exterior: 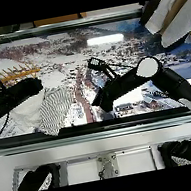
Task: Fold the clothes and pants, and hang the long-sleeved shirts on hangers.
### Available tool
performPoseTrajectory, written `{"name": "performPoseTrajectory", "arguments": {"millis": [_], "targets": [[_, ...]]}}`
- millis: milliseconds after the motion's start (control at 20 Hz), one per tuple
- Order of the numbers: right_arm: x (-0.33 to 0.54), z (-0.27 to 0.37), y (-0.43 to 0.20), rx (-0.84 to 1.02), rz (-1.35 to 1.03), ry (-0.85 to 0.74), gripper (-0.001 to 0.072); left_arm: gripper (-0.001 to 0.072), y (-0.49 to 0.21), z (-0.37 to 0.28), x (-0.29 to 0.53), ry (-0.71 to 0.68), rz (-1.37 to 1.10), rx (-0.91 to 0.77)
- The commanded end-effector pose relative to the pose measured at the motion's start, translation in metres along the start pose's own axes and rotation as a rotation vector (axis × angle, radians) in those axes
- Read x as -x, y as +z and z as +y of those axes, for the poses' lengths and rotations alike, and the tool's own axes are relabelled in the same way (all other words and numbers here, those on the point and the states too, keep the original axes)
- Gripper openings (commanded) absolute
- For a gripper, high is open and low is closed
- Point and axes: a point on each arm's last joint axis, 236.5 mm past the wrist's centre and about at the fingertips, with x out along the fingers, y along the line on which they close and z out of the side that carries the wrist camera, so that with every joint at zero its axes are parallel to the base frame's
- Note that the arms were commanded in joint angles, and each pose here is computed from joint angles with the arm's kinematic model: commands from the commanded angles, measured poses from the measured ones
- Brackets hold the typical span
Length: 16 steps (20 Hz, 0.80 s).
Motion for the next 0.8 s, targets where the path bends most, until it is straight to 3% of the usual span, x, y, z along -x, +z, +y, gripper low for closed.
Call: {"name": "performPoseTrajectory", "arguments": {"millis": [0, 400, 450, 500, 550, 750], "targets": [[0.0, 0.0, 0.0, 0.0, 0.001, 0.001, 0.0017, 0.0013, 0.0, 0.0, 0.0, 0.001, -0.001, 0.0], [0.0, 0.0, 0.0, 0.0, 0.001, 0.001, 0.0018, 0.0013, 0.001, 0.0, 0.0, 0.001, -0.005, -0.002], [0.0, 0.0, 0.0, 0.0, 0.001, 0.001, 0.0018, 0.0057, 0.007, 0.002, 0.0, 0.007, -0.031, -0.015], [0.0, 0.0, 0.0, 0.0, 0.001, 0.001, 0.0017, 0.0441, 0.014, 0.008, 0.001, 0.032, -0.059, -0.07], [0.0, 0.0, 0.0, 0.0, 0.001, 0.001, 0.0017, 0.072, 0.018, 0.016, 0.001, 0.069, -0.071, -0.128], [0.0, 0.0, 0.0, 0.0, 0.001, 0.001, 0.0018, 0.0713, -0.007, 0.096, -0.022, 0.337, 0.106, -0.211]]}}
